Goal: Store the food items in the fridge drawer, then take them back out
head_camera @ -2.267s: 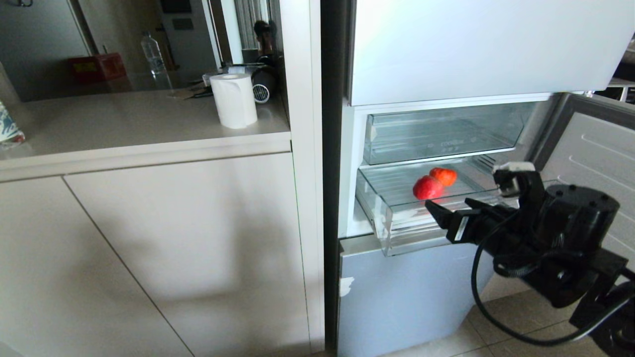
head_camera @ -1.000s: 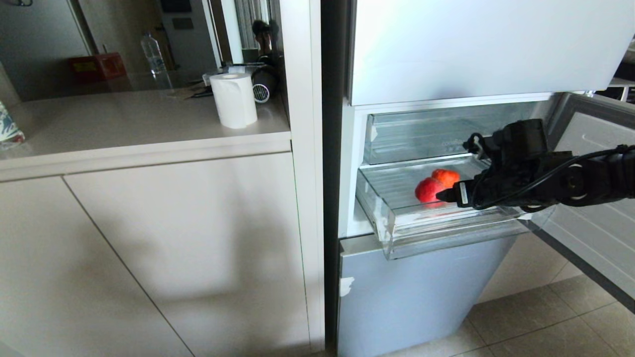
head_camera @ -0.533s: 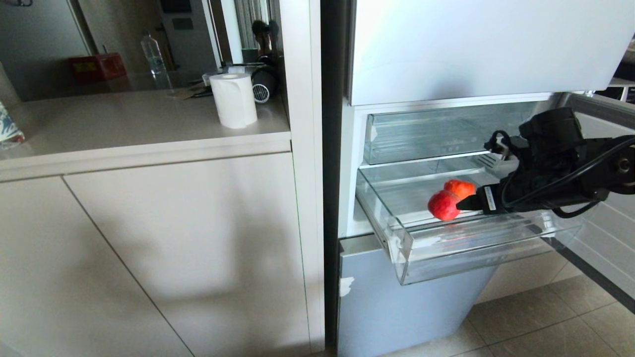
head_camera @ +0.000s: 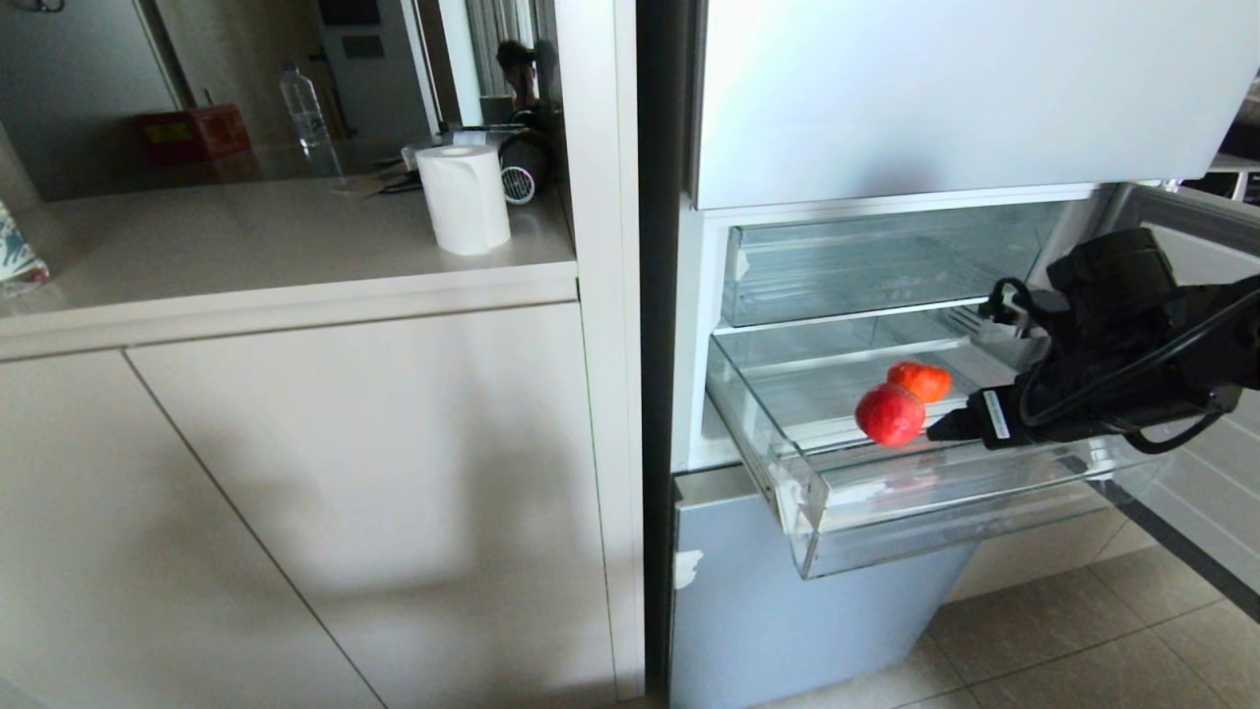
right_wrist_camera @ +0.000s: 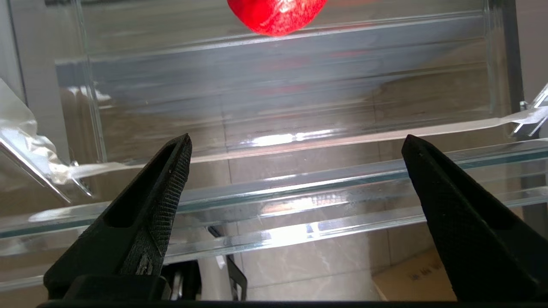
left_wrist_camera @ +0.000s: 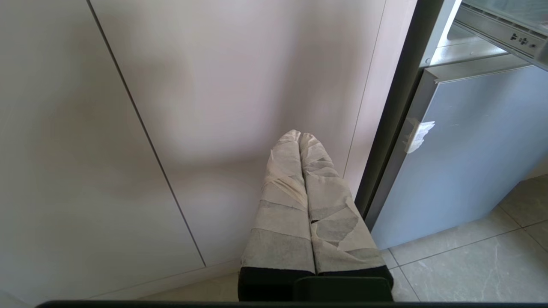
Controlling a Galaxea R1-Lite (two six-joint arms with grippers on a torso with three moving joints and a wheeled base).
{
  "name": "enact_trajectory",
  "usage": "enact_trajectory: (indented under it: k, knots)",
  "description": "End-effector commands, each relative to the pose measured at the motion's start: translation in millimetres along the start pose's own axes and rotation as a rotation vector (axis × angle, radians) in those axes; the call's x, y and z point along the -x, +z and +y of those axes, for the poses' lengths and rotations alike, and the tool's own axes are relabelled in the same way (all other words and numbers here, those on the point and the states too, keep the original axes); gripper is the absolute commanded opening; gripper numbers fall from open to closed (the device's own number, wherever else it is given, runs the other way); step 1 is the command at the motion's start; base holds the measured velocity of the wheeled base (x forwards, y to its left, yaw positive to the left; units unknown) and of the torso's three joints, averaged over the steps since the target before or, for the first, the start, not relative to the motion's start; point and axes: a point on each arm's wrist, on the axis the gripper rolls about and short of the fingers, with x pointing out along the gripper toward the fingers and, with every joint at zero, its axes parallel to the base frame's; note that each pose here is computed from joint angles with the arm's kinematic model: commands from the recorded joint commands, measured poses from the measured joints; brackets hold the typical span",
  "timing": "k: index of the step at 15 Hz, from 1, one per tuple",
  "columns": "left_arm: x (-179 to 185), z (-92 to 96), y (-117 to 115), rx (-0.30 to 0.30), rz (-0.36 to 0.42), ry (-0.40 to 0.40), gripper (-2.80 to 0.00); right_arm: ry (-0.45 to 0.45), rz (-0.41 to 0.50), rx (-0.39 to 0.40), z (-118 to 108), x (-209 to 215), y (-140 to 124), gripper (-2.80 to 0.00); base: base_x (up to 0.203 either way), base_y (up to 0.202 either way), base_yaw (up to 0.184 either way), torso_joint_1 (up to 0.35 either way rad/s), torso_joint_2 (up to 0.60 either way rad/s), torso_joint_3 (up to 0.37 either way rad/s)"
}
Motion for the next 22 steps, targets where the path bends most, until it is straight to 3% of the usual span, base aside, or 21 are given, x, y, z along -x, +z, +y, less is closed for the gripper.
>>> enact_trajectory:
  k: [1,10,22]
  knots:
    - [0,0.0,0,0.000,-0.001,0.000,-2.80,0.012,0.012,-0.006,-1,1,-2,0.00,0.000,0.000,0.000,0.000,0.00,0.000]
    - [0,0.0,0,0.000,-0.001,0.000,-2.80,0.061,-0.038,-0.047,11,-55,39,0.00,0.000,0.000,0.000,0.000,0.00,0.000]
    - [0,0.0,0,0.000,-0.001,0.000,-2.80,0.062,-0.038,-0.100,18,-108,55,0.00,0.000,0.000,0.000,0.000,0.00,0.000]
